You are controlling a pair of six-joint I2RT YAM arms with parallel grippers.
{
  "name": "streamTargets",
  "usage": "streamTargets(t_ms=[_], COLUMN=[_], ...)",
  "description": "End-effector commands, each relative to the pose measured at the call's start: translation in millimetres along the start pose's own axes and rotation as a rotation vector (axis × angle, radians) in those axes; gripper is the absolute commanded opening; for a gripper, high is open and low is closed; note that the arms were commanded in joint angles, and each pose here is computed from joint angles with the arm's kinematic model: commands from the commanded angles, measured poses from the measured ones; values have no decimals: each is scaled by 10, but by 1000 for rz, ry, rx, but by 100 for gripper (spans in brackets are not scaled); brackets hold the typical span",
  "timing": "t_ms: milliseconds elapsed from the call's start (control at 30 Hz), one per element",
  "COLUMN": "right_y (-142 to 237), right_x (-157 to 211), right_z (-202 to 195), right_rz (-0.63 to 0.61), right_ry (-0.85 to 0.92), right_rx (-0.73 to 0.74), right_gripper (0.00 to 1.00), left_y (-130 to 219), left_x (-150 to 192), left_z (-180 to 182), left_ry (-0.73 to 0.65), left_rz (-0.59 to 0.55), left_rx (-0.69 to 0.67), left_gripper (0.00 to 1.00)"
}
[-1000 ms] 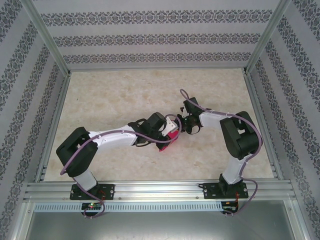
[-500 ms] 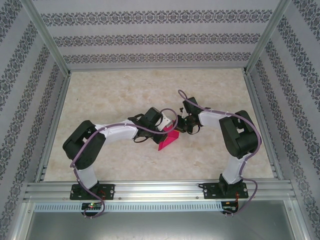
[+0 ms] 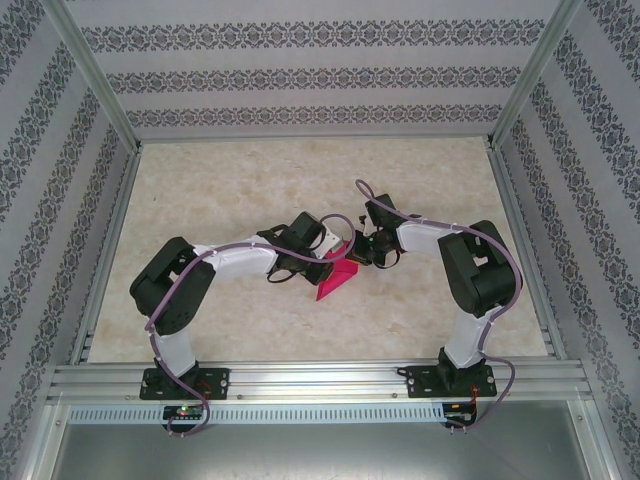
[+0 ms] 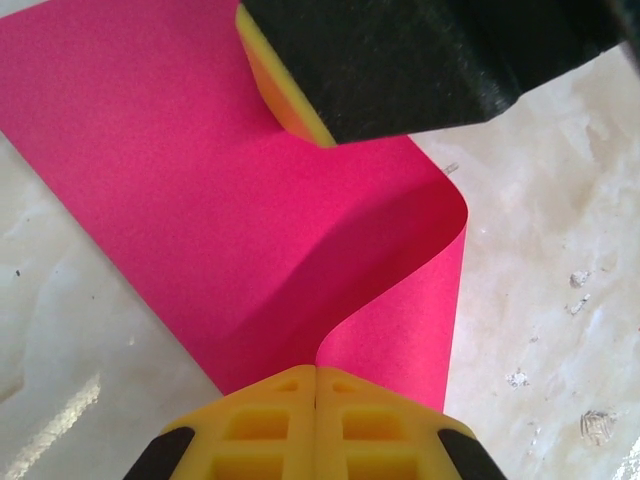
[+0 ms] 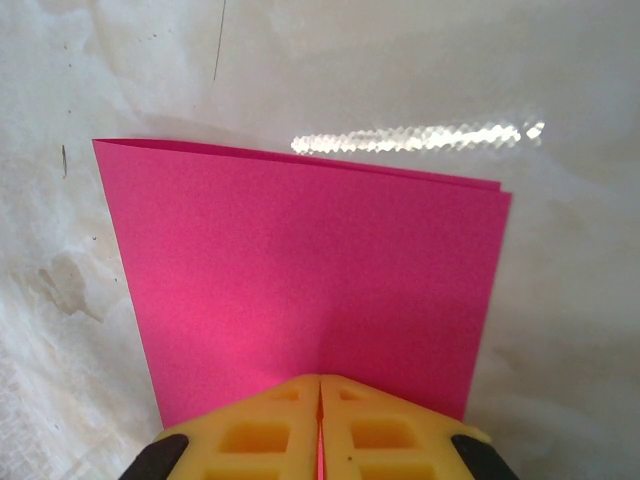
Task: Fold a paper plane with a square sheet of paper (pick it up from the middle)
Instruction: Third fold the triangle at the center of the table.
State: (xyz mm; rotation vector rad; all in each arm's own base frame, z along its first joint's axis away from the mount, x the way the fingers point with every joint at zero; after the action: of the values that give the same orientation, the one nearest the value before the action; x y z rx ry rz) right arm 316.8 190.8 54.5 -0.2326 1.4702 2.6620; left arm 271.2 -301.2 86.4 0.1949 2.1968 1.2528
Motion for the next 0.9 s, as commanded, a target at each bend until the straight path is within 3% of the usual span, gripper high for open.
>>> streamTargets(t_ms=[0, 567, 867], right_y=[-78, -86, 41], right_x=[44, 40, -105], right_z=[-79, -64, 144], right_rz=[23, 22, -24], right_ry=[5, -5, 11], right_rx=[65, 65, -17], right_gripper=[9, 11, 12], left_y=[-3, -75, -134], left_x=[1, 41, 113], left_z=[85, 168, 215], left_ry=[13, 17, 20], left_rz=[13, 12, 37], left_rx=[-33, -68, -82], left_gripper=[0, 0, 0])
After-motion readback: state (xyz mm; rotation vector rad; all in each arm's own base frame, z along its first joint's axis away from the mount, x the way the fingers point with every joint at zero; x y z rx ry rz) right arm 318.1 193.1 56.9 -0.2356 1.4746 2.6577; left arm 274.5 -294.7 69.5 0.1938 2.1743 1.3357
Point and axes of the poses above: each hand's point on the last joint's axis, 136 mm out from that joint toward the fingers, its own y axis back along the fingers, its own z axis along the line the jaws close on, x = y × z, the point moved 5 cm from there along y, back along the fingers, and after that the axes turned 9 degrees about y, right-handed, at the moved point
